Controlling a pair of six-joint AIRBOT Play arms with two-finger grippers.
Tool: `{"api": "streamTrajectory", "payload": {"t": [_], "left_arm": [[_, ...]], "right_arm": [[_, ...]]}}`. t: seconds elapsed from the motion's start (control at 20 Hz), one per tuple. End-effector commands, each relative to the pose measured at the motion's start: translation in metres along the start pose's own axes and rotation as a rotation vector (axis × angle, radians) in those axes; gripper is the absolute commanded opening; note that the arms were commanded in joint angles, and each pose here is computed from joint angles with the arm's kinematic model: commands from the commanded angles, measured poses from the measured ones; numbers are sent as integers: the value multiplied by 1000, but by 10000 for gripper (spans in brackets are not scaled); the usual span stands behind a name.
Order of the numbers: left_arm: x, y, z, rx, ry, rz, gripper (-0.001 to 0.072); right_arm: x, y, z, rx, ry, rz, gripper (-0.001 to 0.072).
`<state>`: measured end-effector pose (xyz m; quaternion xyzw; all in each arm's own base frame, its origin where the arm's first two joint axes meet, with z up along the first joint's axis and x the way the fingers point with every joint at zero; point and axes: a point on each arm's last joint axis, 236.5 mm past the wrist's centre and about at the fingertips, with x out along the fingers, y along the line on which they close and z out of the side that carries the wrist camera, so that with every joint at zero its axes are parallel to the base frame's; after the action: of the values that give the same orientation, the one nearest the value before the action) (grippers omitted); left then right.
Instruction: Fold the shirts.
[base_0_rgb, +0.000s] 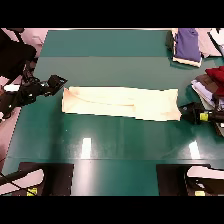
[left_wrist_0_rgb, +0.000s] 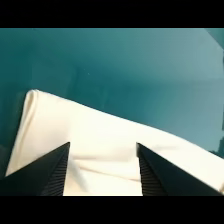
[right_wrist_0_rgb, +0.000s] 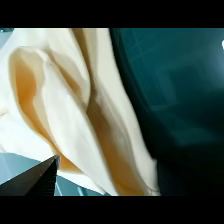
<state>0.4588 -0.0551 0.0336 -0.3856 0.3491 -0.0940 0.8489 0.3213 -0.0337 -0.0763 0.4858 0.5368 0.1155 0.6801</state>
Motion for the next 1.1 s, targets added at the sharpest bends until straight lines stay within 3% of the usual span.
{"api": "streamTrajectory", "payload": {"t": [0.0,0.25,0.35,0.4,0.45,0.55,0.6,0.7,0.8,0.9,1.05], "left_arm": [[0,-4,-7,2,32,-17,497],[-1,-8,-13,1,58,-32,497],[-1,-11,-20,3,85,-46,497],[-2,-11,-22,8,96,-47,497],[-2,-10,-25,20,108,-42,496],[-2,-6,-28,43,121,-28,496],[-2,-5,-30,52,128,-22,494],[-3,-6,-35,50,151,-30,252],[-2,-21,-49,44,196,-76,246],[5,-51,-83,120,276,-134,23],[25,-131,-143,191,307,-273,22]], "right_arm": [[27,14,1,-46,99,44,716],[77,43,7,-143,177,-6,695],[85,57,13,-175,172,-16,625],[86,66,16,-197,172,-12,479],[85,73,19,-219,173,-5,253],[74,89,22,-263,169,12,40],[65,98,25,-288,151,19,17],[38,115,24,-328,125,39,15],[5,125,19,-370,104,36,14],[-27,129,15,-404,65,15,14],[-53,142,5,-441,39,15,14]]}}
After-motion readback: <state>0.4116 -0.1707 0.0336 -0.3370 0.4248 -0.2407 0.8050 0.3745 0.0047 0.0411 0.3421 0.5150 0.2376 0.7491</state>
